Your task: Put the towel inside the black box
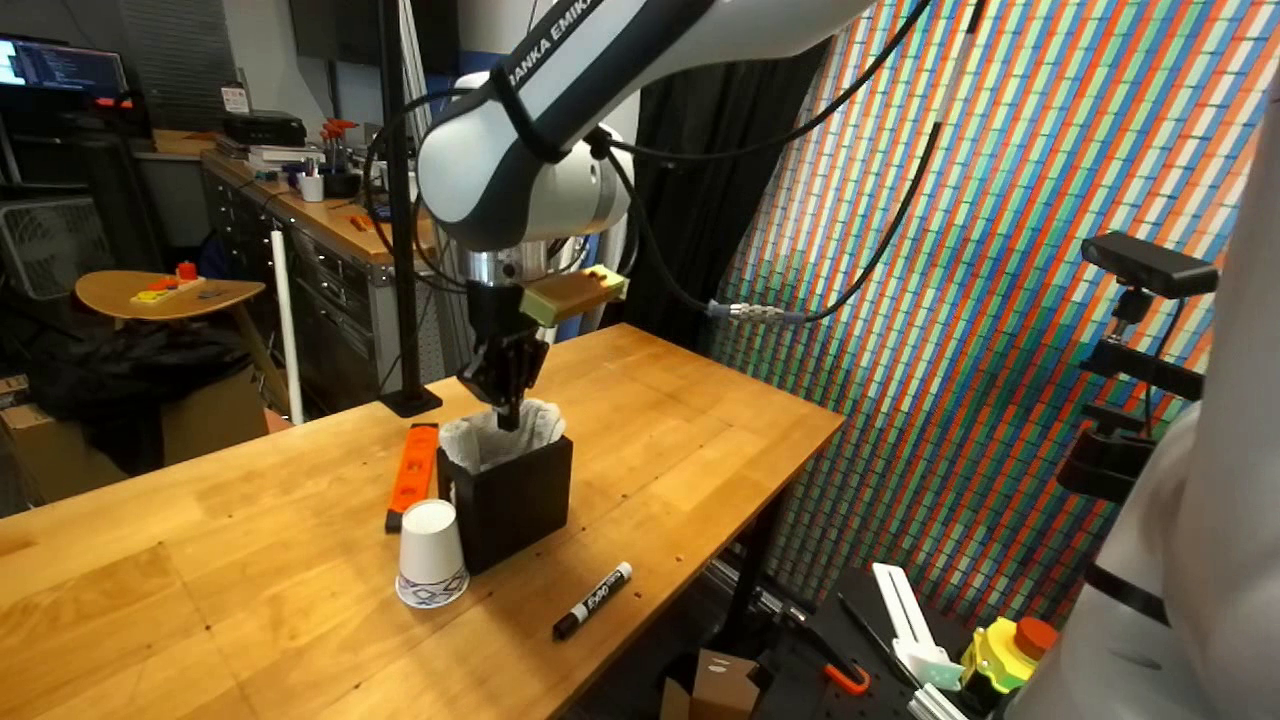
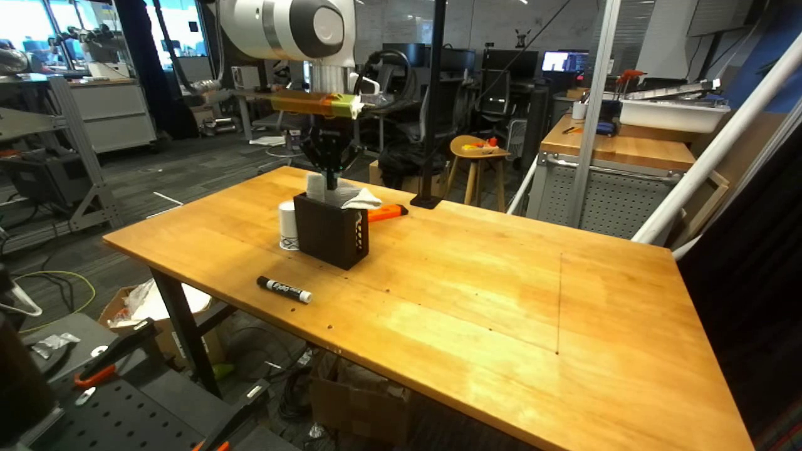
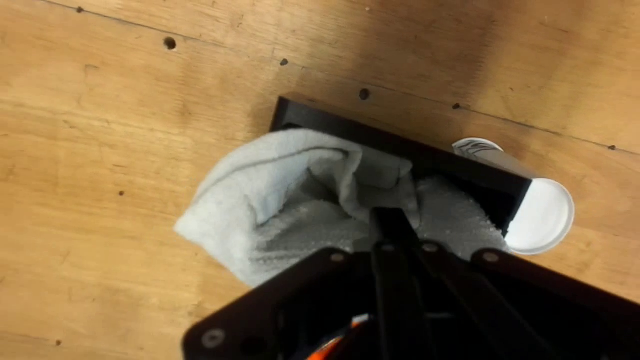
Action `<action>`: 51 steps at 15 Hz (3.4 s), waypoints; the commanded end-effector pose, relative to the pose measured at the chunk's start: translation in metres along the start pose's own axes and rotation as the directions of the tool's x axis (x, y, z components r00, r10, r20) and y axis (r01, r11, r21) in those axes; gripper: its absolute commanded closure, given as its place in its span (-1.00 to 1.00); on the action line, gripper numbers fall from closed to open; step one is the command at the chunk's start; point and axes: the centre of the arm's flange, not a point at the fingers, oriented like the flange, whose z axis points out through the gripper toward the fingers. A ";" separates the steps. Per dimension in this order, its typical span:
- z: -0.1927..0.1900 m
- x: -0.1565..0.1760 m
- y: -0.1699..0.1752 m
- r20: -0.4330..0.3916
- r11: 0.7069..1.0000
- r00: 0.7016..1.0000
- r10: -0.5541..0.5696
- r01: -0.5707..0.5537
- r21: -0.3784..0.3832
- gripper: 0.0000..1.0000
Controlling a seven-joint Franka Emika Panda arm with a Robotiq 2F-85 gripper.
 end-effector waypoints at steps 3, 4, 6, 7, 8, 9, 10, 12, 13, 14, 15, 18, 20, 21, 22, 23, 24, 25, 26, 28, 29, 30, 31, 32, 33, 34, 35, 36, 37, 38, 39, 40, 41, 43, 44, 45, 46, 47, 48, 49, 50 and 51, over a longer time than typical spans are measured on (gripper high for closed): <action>-0.049 -0.021 0.040 -0.027 1.000 1.000 -0.005 0.005 -0.015 1.00; -0.049 -0.018 0.046 -0.027 1.000 1.000 -0.012 0.012 -0.017 0.99; -0.046 -0.011 0.054 -0.026 1.000 0.999 -0.027 0.027 -0.010 0.59; -0.044 -0.009 0.057 -0.023 0.999 0.999 -0.037 0.037 -0.008 0.46; -0.042 -0.005 0.058 -0.021 0.999 0.999 -0.046 0.046 -0.006 0.39; -0.040 -0.002 0.059 -0.020 0.998 0.998 -0.055 0.055 -0.005 0.23; -0.038 0.000 0.059 -0.016 0.998 0.998 -0.064 0.064 -0.002 0.09; -0.032 0.005 0.061 -0.009 0.997 0.997 -0.076 0.076 0.001 -0.22; -0.029 0.007 0.062 -0.006 0.997 0.997 -0.081 0.081 0.005 -0.36; -0.025 0.009 0.063 -0.001 0.997 0.997 -0.083 0.083 0.009 -0.53; -0.022 0.011 0.064 0.002 0.996 0.996 -0.086 0.085 0.010 -0.66; -0.008 0.015 0.067 0.019 0.996 0.996 -0.087 0.087 0.021 -0.99; -0.001 0.016 0.070 0.030 0.996 0.996 -0.086 0.085 0.028 -1.00; 0.002 0.017 0.072 0.036 0.996 0.996 -0.084 0.083 0.030 -1.00; 0.005 0.017 0.073 0.041 0.996 0.996 -0.083 0.082 0.032 -0.98; 0.007 0.018 0.074 0.045 0.996 0.996 -0.081 0.080 0.033 -0.70; 0.009 0.018 0.075 0.049 0.996 0.996 -0.080 0.078 0.034 -0.48; 0.010 0.018 0.076 0.052 0.996 0.995 -0.080 0.078 0.034 -0.41; 0.011 0.018 0.076 0.055 0.996 0.995 -0.079 0.077 0.034 -0.26; 0.010 0.020 0.074 0.062 0.996 0.995 -0.083 0.081 0.034 0.09; 0.010 0.020 0.073 0.062 0.996 0.994 -0.085 0.083 0.033 0.22; 0.009 0.021 0.071 0.062 0.996 0.994 -0.087 0.085 0.034 0.40; 0.008 0.022 0.070 0.061 0.996 0.994 -0.088 0.086 0.034 0.53; 0.007 0.023 0.069 0.061 0.996 0.994 -0.090 0.089 0.033 0.67; 0.006 0.023 0.067 0.063 0.995 0.994 -0.093 0.092 0.031 0.84; 0.005 0.024 0.065 0.063 0.995 0.993 -0.096 0.094 0.031 0.92; 0.003 0.024 0.063 0.064 0.995 0.993 -0.097 0.096 0.029 1.00; 0.000 0.024 0.059 0.062 0.995 0.993 -0.099 0.097 0.030 1.00; -0.001 0.025 0.056 0.060 0.995 0.993 -0.101 0.099 0.029 0.99; -0.002 0.025 0.052 0.059 0.994 0.993 -0.105 0.103 0.031 0.92; -0.001 0.025 0.048 0.060 0.994 0.992 -0.108 0.106 0.034 0.92; 0.000 0.025 0.044 0.063 0.993 0.992 -0.112 0.110 0.038 0.92; 0.001 0.025 0.040 0.067 0.993 0.991 -0.115 0.113 0.035 0.92; 0.002 0.025 0.033 0.078 0.993 0.990 -0.116 0.114 0.025 0.92; 0.002 0.025 0.028 0.080 0.993 0.990 -0.117 0.115 0.022 0.92; 0.002 0.026 0.023 0.081 0.993 0.990 -0.119 0.117 0.020 0.92; 0.000 0.027 0.017 0.081 0.992 0.989 -0.125 0.124 0.018 0.92; -0.001 0.028 0.011 0.081 0.991 0.988 -0.132 0.131 0.009 0.92; -0.002 0.029 0.006 0.081 0.990 0.987 -0.139 0.139 0.001 0.92; -0.005 0.031 0.001 0.079 0.989 0.986 -0.146 0.148 -0.014 0.92; -0.008 0.032 -0.002 0.077 0.987 0.985 -0.155 0.159 -0.037 0.92; -0.011 0.033 -0.006 0.075 0.984 0.983 -0.165 0.170 -0.062 0.92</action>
